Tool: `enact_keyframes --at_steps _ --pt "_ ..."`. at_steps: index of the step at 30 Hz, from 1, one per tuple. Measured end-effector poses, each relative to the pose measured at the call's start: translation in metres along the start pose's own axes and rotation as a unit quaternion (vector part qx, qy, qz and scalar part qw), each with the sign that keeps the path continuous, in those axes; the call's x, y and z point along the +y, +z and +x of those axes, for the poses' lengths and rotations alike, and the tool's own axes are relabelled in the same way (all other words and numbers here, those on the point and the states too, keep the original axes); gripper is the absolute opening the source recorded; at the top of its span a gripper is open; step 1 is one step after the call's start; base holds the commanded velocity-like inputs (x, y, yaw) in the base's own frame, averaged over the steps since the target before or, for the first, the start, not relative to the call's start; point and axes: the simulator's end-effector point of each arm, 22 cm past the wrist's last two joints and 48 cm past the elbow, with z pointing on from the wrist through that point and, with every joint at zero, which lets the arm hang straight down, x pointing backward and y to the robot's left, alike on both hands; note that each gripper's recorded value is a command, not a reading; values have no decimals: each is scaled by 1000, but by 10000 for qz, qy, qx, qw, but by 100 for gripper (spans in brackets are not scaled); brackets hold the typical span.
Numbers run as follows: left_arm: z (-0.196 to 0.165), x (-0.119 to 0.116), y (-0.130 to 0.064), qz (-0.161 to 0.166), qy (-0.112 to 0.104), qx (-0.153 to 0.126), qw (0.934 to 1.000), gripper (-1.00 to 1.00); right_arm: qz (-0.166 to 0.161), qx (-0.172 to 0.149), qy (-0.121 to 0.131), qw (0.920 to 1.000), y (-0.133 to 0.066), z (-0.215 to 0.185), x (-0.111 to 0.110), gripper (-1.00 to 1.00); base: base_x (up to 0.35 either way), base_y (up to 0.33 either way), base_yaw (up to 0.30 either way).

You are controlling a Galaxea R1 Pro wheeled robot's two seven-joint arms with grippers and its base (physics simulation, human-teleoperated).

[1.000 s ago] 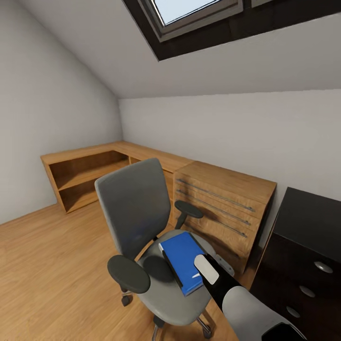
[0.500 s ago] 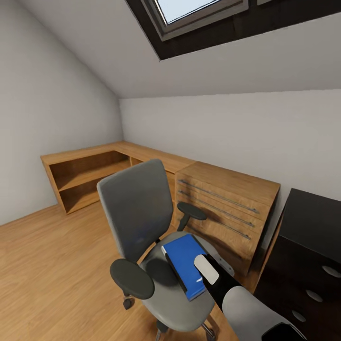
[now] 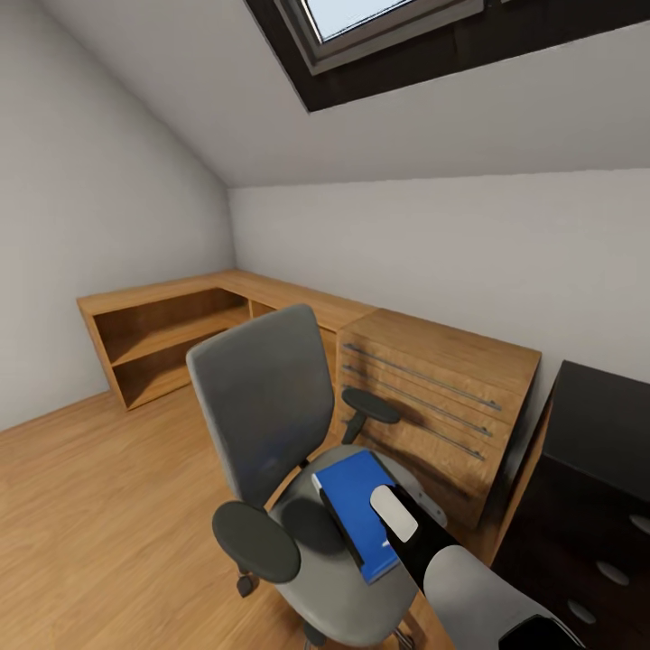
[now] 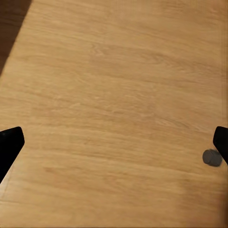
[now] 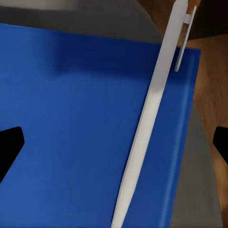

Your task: In the bedroom, organize the workspace by keeping the computer under the desk, ensuring the monitor is on the desk, placing the keyboard on the desk next to the monitor, placing the mouse on the desk next to the keyboard, moving the folder from the swivel chair onto the desk next to the mouse, stacking the notebook on top of the folder with the pen on top of the notebook, and positioning the swivel chair next to the desk.

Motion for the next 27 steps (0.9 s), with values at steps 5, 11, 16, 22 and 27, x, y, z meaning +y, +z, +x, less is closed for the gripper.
enact_keyframes --at_steps 5,11,16,22,27 --pt "1 0 1 -4 -5 -11 10000 100 -2 83 73 9999 2 5 0 100 0 0 0" --pt "0 0 1 -3 -6 -11 10000 100 14 95 85 9999 2 5 -1 100 0 0 0" --pt "0 0 1 -3 -7 -11 10000 100 93 96 95 9999 2 5 -5 100 0 0 0" --pt "0 0 1 -4 -7 -9 10000 100 255 121 156 9995 2 5 -12 100 0 0 0" --pt "3 1 3 -5 -9 -12 10000 100 284 109 205 9993 5 7 -15 100 0 0 0"
